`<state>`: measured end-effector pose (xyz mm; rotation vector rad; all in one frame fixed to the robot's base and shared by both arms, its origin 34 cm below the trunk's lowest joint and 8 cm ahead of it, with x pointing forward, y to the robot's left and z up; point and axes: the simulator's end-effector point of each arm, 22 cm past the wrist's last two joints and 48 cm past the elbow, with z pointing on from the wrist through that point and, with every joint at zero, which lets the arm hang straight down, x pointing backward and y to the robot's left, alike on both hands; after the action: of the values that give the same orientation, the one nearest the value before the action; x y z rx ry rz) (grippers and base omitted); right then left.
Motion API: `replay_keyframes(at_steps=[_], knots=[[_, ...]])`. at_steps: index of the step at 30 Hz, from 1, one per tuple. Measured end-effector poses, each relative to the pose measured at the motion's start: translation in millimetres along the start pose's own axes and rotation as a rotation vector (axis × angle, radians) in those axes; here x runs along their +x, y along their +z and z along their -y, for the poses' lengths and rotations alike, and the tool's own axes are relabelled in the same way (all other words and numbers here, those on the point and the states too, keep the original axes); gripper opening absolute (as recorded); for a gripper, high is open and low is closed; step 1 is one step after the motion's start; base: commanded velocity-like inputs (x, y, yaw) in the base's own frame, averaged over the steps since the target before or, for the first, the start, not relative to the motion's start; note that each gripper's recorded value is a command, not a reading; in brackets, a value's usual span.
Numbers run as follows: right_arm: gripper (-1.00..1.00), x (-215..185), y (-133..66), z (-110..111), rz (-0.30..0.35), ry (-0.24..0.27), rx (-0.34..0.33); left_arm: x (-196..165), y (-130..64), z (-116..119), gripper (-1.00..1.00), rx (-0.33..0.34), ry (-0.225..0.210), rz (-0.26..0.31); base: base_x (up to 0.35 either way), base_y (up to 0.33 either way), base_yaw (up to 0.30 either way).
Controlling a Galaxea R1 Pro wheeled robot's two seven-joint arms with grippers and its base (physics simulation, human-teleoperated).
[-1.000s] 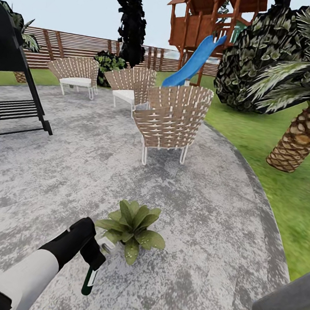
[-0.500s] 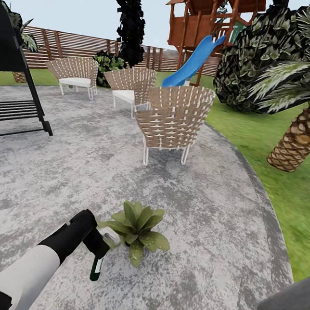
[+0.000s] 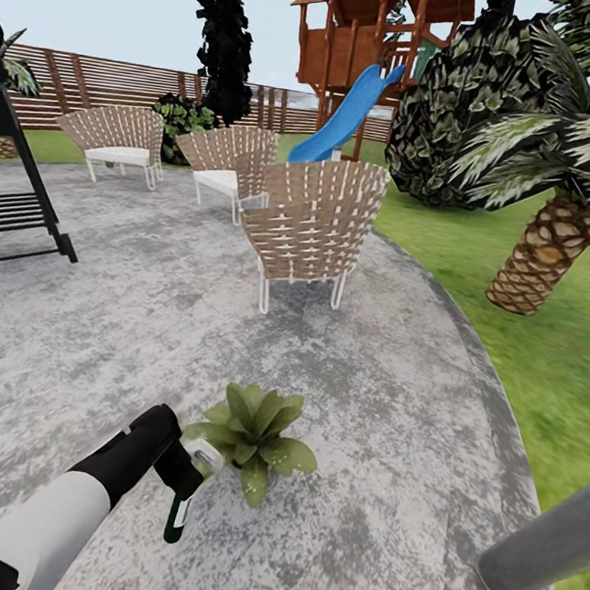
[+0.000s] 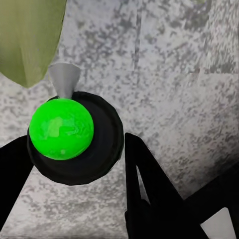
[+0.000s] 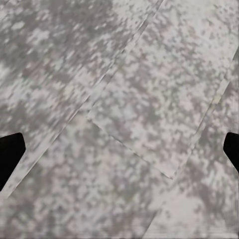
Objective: Pick up the pesticide atomizer in the garden and spray insectifuge to fully cover both potted plants in the garden.
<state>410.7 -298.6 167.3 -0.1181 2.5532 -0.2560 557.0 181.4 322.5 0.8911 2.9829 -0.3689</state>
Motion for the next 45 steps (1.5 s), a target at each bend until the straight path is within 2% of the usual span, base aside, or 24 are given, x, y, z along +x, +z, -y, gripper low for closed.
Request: replay_keyframes(at_steps=[8, 20, 24, 30, 34, 38, 45], knots=[[1.00, 0.2, -0.3, 0.0, -0.001, 0.000, 0.000, -2.2, 0.4, 4.1, -1.00, 0.003, 0.004, 0.002, 0.007, 0.268, 0.000], [1.00, -0.1, -0.2, 0.1, 0.000, -0.002, 0.000, -2.7, 1.0, 6.9, -1.00, 0.010, 0.008, 0.001, 0.012, 0.017, -0.193], [1.00, 0.1, -0.3, -0.7, -0.001, -0.001, -0.001, -6.5, -5.8, 1.3, -1.00, 0.009, -0.005, 0.006, 0.000, 0.000, -0.033], [1.00, 0.1, -0.2, 0.1, 0.000, 0.000, 0.000, -7.8, -6.9, 5.4, -1.00, 0.027, -0.006, 0.006, 0.000, 0.000, -0.001], [1.00, 0.0, -0.2, 0.1, 0.000, -0.001, 0.000, -10.7, -9.8, 19.3, -1.00, 0.087, 0.003, 0.008, 0.000, 0.000, 0.000], [1.00, 0.1, -0.2, 0.1, 0.000, -0.002, 0.000, -21.9, -20.2, 17.1, -1.00, 0.093, 0.012, 0.024, 0.002, 0.013, 0.000], [1.00, 0.3, -0.3, -0.2, -0.001, -0.001, 0.000, -20.8, -18.6, 20.1, -1.00, 0.102, 0.014, 0.014, 0.097, 0.113, -0.070]])
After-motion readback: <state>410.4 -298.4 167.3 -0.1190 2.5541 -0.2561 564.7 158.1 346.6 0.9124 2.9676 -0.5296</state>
